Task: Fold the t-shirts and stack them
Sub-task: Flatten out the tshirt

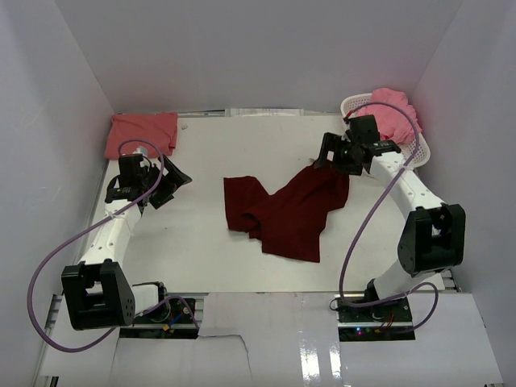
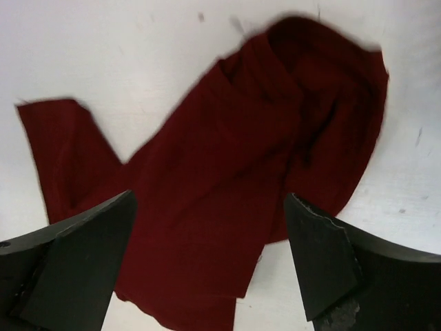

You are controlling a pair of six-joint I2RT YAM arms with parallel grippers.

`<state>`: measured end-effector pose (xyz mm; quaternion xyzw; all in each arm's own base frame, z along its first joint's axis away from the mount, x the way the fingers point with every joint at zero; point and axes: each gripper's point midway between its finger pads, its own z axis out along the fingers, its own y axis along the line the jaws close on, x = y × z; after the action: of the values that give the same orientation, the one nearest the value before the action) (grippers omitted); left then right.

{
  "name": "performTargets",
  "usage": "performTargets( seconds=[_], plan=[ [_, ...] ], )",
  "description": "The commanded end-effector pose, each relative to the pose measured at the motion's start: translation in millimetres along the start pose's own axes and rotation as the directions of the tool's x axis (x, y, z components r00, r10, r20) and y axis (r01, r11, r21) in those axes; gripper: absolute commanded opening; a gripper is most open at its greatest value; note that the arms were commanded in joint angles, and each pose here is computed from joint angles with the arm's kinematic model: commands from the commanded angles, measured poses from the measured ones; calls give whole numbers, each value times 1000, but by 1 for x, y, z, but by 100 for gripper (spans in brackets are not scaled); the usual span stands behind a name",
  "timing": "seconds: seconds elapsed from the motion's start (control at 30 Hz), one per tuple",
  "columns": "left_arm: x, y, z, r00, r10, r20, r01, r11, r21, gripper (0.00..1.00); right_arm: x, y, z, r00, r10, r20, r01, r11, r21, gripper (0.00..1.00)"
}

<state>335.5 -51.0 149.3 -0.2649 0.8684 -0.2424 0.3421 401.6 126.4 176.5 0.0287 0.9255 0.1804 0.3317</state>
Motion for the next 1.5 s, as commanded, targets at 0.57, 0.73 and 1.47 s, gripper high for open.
performTargets(
  seconds=[0.57, 0.73, 1.47],
  plan=[
    [-4, -7, -5, 997, 81, -4, -81, 996, 25, 98, 254, 11, -72, 955, 28, -294, -52, 996, -75, 69],
    [-1, -6, -2, 997, 76, -18, -76, 997, 27, 98, 277, 7, -57, 947, 58, -315, -94, 991, -99, 65],
    [0, 1, 2, 996, 87, -23, -87, 996, 2, 98, 303, -9, -26, 932, 62, -357, -89, 994, -61, 8]
  ],
)
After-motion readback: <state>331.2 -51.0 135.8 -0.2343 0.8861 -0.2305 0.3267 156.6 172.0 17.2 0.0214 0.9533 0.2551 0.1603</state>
